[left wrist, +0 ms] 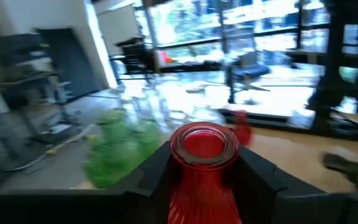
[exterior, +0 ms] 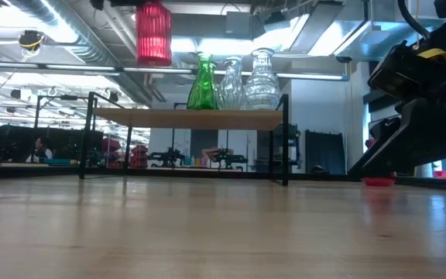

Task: Sort vases onto shelf
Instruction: Put the middle red vase on the shelf

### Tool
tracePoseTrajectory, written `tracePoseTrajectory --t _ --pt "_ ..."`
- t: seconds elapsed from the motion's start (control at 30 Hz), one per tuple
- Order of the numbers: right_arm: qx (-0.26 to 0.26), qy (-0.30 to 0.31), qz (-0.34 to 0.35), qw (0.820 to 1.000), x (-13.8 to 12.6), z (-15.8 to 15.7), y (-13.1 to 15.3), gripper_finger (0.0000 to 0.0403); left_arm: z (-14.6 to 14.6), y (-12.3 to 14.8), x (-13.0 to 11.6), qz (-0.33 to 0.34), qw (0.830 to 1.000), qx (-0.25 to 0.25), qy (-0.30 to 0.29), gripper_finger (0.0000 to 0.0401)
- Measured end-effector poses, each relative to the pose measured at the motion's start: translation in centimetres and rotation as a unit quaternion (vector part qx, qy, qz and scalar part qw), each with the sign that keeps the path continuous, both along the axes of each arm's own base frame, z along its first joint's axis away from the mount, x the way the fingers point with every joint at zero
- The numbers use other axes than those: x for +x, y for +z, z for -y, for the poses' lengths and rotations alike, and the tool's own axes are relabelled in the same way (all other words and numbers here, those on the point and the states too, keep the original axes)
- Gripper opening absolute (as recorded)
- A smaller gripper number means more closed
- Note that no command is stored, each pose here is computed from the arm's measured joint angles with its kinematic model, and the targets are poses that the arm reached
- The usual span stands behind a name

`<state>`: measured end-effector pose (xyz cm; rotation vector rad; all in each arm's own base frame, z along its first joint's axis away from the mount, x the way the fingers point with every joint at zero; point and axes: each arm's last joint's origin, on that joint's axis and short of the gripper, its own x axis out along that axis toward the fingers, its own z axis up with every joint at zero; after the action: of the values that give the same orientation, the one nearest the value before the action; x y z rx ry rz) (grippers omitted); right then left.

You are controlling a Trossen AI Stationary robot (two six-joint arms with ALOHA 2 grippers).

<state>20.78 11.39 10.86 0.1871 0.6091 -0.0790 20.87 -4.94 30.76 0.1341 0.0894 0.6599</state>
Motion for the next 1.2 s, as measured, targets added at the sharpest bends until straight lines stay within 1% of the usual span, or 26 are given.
tracePoseTrajectory --t 0.2,0.4,0.6,0.7,0.87,1.1,1.2 --pt "-0.004 -0.006 0.002 1.0 0.0 0.0 0.0 0.0186 -4.1 0.3 0.3 -0.005 0.997 0.011 0.076 0.0126" --pt "-0.004 -0.006 0.002 1.0 0.0 0.0 0.0 0.0186 -8.8 0.1 0.5 -0.009 0.995 0.004 0.098 0.0126" --pt "-0.005 -0.006 0.001 1.0 0.0 0.1 0.0 0.0186 -12.9 0.1 -0.3 0.015 0.993 -0.025 0.114 0.0126" --pt "-0.006 -0.006 0.001 1.0 0.0 0.1 0.0 0.0186 -14.5 0.2 -0.6 0.029 0.993 -0.031 0.108 0.0126" --pt "-0.008 -0.009 0.003 1.0 0.0 0.1 0.0 0.0186 -16.8 -0.2 -0.9 0.037 0.991 -0.036 0.123 0.0126" --pt "-0.012 -0.012 0.002 1.0 0.0 0.1 0.0 0.0186 -19.8 -1.7 -0.3 0.033 0.992 -0.045 0.113 0.0126" --pt "-0.013 -0.012 0.001 1.0 0.0 0.1 -0.1 0.0186 -20.9 -2.6 -0.2 0.031 0.99 -0.069 0.12 0.0126"
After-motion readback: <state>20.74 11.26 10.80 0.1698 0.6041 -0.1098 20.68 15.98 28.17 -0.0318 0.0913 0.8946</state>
